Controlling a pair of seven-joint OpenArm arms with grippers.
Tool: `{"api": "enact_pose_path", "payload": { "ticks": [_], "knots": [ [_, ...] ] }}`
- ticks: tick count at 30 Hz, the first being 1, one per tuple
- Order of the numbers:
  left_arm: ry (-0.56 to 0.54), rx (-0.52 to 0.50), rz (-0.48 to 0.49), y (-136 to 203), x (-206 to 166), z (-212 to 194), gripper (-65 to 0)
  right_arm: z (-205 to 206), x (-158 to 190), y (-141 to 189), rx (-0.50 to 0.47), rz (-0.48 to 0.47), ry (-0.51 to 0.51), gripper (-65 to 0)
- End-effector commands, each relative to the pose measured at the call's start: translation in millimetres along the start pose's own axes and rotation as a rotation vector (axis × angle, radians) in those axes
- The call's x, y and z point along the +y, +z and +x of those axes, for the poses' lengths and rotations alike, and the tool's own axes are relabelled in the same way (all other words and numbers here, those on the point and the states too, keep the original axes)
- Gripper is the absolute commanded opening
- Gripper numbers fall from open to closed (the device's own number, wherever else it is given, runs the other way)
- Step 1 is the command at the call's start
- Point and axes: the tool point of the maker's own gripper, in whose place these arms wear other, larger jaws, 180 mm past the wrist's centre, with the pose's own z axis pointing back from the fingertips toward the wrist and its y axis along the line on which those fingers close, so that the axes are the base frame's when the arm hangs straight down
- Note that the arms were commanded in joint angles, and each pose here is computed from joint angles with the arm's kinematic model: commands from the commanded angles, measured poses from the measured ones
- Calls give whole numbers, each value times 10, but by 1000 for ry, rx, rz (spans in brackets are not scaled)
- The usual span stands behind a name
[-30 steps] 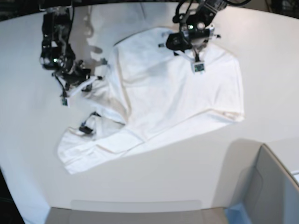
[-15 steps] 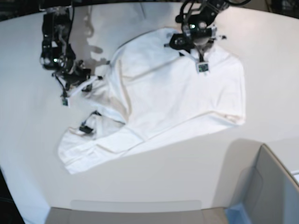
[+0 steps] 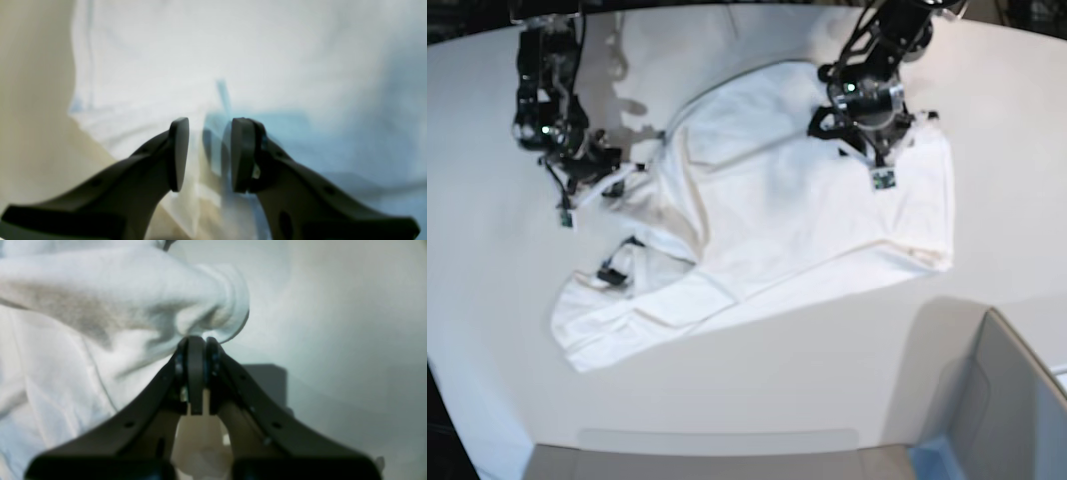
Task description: Layout the t-shirt on the table in an organized manner, then fold the t-shirt properly
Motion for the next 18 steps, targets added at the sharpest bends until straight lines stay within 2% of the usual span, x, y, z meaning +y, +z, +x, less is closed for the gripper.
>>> {"api": "enact_pose_path", "payload": {
  "ticks": [1, 5, 11, 18],
  "knots": [
    [3, 45, 14, 0, 52, -90, -420, 39, -9, 18, -6, -4, 7, -650],
    [-3, 58, 12, 15, 58, -165, -420, 43, -39, 25, -7, -10, 3, -650],
    [47, 17, -84, 264, -150, -63, -420, 35, -20, 20, -5, -6, 7, -650],
    [53, 32, -96, 257, -194, -84, -420, 18, -17, 19, -1, -6, 7, -650]
  ]
}}
